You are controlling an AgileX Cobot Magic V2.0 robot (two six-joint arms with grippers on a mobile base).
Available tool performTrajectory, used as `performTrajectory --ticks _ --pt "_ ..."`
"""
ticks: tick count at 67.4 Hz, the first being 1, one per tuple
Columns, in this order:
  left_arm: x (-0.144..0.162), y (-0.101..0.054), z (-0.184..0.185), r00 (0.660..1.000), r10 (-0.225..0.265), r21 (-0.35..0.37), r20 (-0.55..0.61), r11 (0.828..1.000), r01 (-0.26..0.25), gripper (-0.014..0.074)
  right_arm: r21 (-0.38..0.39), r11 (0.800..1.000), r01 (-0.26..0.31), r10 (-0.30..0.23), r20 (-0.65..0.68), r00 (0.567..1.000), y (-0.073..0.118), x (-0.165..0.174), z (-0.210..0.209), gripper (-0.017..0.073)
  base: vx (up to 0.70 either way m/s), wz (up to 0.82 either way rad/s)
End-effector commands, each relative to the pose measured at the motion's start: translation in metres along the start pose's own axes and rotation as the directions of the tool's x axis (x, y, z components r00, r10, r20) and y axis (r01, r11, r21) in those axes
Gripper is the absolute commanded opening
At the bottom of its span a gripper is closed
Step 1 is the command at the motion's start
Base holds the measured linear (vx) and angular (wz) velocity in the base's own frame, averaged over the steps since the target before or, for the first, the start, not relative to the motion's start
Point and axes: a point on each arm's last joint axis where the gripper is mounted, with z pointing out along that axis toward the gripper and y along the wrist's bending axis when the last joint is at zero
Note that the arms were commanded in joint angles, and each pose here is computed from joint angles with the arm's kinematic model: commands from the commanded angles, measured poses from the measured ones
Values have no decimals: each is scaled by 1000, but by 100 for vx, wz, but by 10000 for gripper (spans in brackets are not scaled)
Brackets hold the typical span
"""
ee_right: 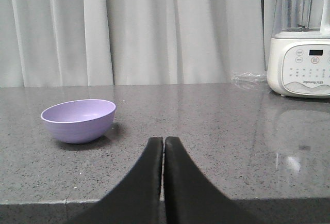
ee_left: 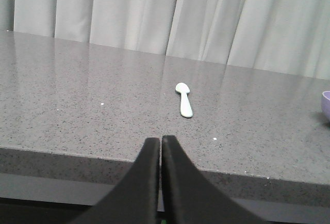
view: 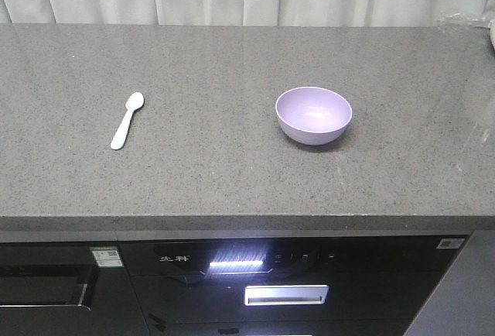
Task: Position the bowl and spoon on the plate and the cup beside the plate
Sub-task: 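Close in on the counter and stop the base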
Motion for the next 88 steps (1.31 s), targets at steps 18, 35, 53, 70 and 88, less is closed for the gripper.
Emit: performTrajectory --ticks 18,35,53,70,88 --pt "-1 -1 0 997 -9 16 71 1000 7 -6 -4 1000 10 -10 78 997 0 -5 -1 -4 5 1" --pt "-1 -1 0 997 -9 16 71 1000 7 -6 -4 1000 10 -10 78 997 0 -5 -1 -4 4 1" --pt "-1 -1 0 997 -9 16 71 1000 7 -6 -4 1000 10 -10 78 997 0 -5 -1 -4 4 1" --pt "-1 -1 0 997 -9 16 71 1000 7 -6 -4 1000 10 -10 78 997 0 -5 -1 -4 3 0" --pt "-1 -1 0 997 -9 16 71 1000 7 -6 -4 1000 10 -10 78 997 0 -5 -1 -4 3 0"
